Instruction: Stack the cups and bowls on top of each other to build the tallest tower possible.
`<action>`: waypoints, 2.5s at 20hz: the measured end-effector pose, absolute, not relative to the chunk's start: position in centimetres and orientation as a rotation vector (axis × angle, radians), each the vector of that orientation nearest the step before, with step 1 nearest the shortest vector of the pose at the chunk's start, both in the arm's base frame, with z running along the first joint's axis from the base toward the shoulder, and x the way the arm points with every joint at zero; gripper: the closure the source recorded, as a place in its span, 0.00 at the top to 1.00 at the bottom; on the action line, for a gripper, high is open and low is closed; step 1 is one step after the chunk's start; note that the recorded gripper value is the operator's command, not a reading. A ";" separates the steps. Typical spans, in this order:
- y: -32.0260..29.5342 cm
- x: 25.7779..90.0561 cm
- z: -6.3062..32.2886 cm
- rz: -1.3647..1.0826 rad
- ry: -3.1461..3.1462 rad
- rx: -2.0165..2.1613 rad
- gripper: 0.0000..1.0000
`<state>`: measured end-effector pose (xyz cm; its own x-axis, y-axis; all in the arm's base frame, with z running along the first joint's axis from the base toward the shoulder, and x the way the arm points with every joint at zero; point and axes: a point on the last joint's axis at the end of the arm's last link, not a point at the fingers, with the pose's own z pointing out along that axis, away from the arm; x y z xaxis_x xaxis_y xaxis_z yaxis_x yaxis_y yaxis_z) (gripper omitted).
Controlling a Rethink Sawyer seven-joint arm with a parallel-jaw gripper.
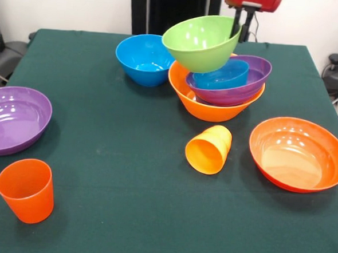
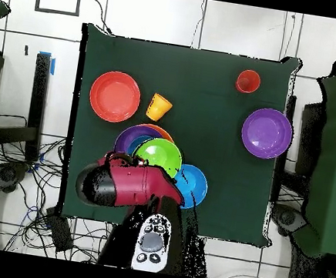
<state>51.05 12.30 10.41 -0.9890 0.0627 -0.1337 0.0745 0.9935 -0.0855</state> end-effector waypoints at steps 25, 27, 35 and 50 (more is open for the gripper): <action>17.1 48.8 8.8 -0.140 3.048 0.007 0.00; 17.3 48.3 8.2 -0.144 3.062 -0.003 0.00; 16.9 47.7 7.2 -0.164 3.085 0.001 0.00; 16.5 47.7 7.1 -0.207 3.083 0.056 1.00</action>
